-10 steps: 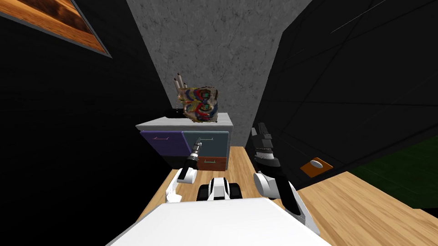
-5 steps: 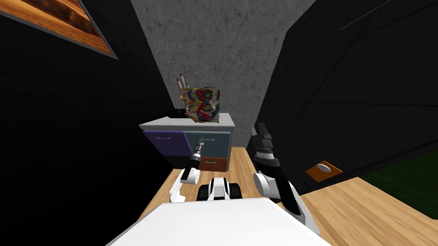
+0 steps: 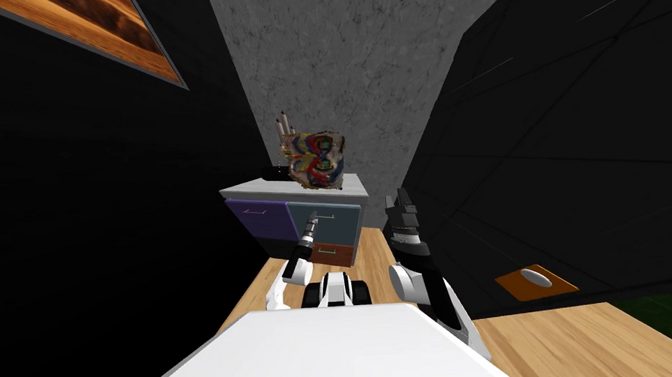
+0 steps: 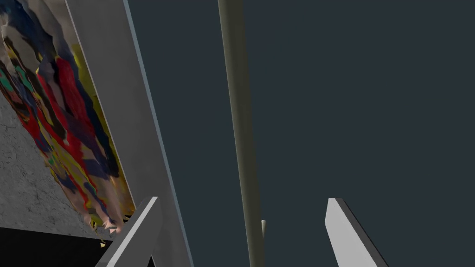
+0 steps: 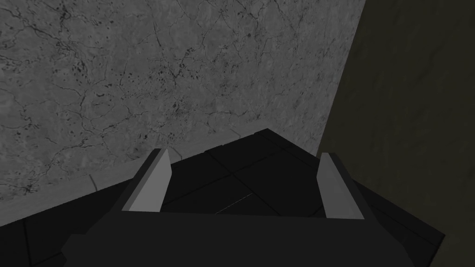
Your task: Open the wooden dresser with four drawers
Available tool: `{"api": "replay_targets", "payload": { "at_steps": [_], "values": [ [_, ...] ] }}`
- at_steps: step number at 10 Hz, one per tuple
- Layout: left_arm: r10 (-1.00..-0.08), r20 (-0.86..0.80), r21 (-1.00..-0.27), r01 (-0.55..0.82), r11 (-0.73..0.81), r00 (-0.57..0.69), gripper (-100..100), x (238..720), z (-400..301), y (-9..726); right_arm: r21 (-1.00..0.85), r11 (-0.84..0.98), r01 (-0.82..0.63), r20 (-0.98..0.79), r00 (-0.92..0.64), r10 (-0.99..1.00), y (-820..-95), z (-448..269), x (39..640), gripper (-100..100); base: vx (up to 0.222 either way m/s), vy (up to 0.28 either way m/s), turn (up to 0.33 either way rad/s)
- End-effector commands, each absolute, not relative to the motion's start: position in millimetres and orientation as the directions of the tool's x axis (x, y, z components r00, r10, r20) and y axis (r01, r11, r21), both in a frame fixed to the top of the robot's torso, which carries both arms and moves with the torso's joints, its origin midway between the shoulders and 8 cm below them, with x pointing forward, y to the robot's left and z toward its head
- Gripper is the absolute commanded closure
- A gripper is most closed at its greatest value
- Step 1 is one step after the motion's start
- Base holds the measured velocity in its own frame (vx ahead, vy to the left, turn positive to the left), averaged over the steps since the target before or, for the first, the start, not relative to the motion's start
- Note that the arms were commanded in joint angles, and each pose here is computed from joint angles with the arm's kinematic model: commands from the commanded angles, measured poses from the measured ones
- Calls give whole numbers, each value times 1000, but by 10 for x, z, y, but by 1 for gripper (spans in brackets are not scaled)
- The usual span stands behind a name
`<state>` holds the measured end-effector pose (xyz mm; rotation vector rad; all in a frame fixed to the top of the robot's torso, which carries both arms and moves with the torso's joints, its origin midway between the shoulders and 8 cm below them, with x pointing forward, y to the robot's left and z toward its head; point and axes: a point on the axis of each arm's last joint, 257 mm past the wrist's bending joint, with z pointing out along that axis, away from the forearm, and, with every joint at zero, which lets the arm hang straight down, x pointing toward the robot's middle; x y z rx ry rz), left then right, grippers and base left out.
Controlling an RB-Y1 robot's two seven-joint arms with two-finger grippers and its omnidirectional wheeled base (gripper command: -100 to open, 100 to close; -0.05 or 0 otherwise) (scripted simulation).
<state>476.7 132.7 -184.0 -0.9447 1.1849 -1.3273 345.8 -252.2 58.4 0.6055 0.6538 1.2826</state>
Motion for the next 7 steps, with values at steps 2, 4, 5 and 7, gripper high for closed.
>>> {"api": "replay_targets", "payload": {
  "at_steps": [2, 4, 5, 7],
  "values": [
    [-985, -91, -977, 206, 60, -146, -100, 4701, -1780, 1011, 728, 183, -660, -103, 158, 982, -2522, 584, 3458, 0, 62, 45, 87],
    [-987, -92, -977, 203, 65, -129, 100, 4747, -1815, 1182, 728, 183, -660, -103, 158, 982, -2522, 585, 3458, 0, -6, 1, -57],
    [-988, -92, -977, 202, 67, -120, 100, 4769, -1830, 1269, 728, 182, -661, -103, 158, 982, -2521, 585, 3458, 0, -83, -51, -133],
    [-990, -92, -977, 201, 70, -103, 100, 4812, -1855, 1443, 728, 182, -661, -103, 158, 982, -2521, 585, 3458, 0, -69, -48, -73]
  ]
}}
